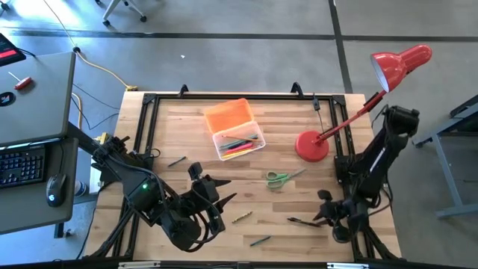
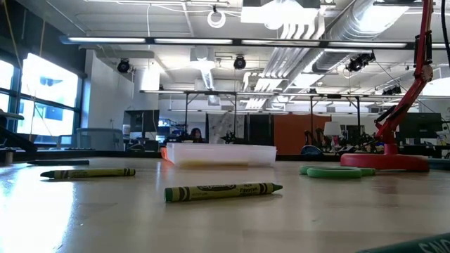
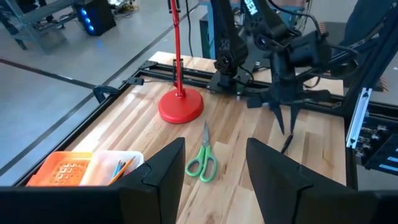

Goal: Pick & place school supplies into a supply box
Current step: Put the black pen into the orange supply box

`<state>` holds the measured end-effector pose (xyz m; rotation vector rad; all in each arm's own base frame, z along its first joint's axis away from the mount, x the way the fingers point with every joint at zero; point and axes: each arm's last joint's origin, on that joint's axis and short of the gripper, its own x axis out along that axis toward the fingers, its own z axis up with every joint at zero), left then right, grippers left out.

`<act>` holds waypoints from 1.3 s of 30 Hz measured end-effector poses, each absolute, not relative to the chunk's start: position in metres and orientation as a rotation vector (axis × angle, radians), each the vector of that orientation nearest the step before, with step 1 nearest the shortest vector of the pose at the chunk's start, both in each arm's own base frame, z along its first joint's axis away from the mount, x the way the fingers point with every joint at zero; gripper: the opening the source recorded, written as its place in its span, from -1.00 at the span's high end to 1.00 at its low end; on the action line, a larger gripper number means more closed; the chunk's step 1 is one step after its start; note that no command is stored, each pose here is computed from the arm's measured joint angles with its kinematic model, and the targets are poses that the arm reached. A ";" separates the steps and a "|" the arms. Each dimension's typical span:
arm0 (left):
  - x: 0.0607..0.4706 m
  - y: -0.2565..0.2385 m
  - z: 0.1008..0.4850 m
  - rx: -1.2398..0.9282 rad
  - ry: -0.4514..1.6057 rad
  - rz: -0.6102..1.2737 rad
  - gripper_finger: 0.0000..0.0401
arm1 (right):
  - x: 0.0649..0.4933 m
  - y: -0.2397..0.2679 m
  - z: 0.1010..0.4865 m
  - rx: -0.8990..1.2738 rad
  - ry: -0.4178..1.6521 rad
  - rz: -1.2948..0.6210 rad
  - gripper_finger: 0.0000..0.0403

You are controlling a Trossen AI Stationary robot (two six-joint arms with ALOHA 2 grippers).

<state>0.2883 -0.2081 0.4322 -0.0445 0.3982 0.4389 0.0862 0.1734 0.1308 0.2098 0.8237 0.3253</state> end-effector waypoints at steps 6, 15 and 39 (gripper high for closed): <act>0.288 -0.208 0.432 -0.044 0.398 0.439 -0.01 | 0.087 0.185 0.116 0.202 0.821 0.324 0.73; 0.288 -0.208 0.432 -0.048 0.397 0.439 -0.01 | 0.088 0.186 0.092 0.108 0.846 0.239 0.73; 0.288 -0.208 0.433 -0.045 0.395 0.440 -0.01 | 0.144 0.163 0.092 -0.475 0.496 -0.009 0.94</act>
